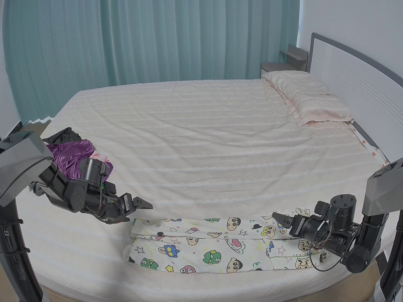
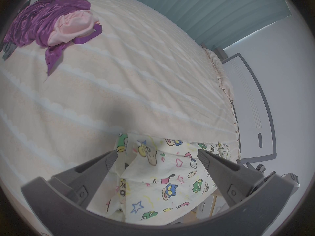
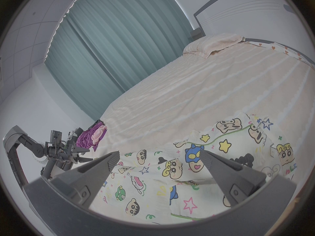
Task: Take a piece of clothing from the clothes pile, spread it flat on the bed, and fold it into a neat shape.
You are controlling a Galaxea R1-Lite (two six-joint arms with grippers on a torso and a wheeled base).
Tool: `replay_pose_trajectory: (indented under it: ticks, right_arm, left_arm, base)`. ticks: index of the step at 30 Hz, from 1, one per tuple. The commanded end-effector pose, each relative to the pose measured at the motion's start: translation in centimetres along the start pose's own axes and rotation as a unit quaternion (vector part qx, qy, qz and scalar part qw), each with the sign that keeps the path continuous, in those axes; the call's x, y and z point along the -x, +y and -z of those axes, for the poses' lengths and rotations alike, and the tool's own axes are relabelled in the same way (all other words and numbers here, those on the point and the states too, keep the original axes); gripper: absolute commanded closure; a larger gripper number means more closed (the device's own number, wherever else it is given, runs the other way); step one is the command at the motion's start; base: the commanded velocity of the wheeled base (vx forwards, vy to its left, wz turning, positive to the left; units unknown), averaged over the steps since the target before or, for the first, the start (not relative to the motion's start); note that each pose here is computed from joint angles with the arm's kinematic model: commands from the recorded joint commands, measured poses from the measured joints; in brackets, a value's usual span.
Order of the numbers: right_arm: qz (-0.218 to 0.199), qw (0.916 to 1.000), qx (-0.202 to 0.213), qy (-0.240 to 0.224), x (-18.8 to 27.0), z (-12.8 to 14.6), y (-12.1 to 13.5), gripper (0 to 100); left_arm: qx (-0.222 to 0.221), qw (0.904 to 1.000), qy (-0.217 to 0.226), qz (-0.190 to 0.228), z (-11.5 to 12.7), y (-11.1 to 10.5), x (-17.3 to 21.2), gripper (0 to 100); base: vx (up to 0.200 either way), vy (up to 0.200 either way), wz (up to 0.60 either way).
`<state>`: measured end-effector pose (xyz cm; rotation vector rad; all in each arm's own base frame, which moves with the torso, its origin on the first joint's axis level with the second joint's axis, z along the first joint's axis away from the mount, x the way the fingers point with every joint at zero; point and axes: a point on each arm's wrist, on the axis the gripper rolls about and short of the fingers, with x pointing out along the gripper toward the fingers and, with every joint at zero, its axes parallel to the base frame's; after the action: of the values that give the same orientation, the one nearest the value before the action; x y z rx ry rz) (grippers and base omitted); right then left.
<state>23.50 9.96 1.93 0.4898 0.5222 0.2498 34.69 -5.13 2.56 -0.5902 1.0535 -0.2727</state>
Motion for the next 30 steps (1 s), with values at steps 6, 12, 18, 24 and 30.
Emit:
replay_pose_trajectory:
  ticks: [6,12,18,24,30]
  right_arm:
    - [-0.001,1.0,-0.001,-0.001,-0.2,0.0,-0.1,0]
    - [0.0,0.9999,-0.01,0.001,-0.3,0.1,-0.1,0]
    - [-0.001,0.9998,-0.018,0.0,-0.2,0.1,-0.1,0]
    - [0.001,0.9998,-0.018,0.004,0.0,0.2,-0.2,0]
    - [0.001,0.9998,-0.018,0.004,0.1,0.2,-0.2,0]
  left_arm:
    - [-0.008,0.9995,0.031,-0.007,1.0,0.0,-2.3,0]
    - [-0.011,0.9986,0.041,-0.033,1.7,-0.2,-2.4,100]
    - [-0.015,0.998,0.034,-0.051,2.0,-0.1,-1.2,100]
    - [-0.046,0.9962,0.046,-0.059,4.0,-0.1,1.2,100]
    - [-0.064,0.9913,0.052,-0.102,5.2,0.8,1.3,100]
  base:
    - [0.0,0.0,0.0]
    - [0.0,0.0,0.0]
    - [0.0,0.0,0.0]
    - [0.0,0.0,0.0]
    - [0.0,0.0,0.0]
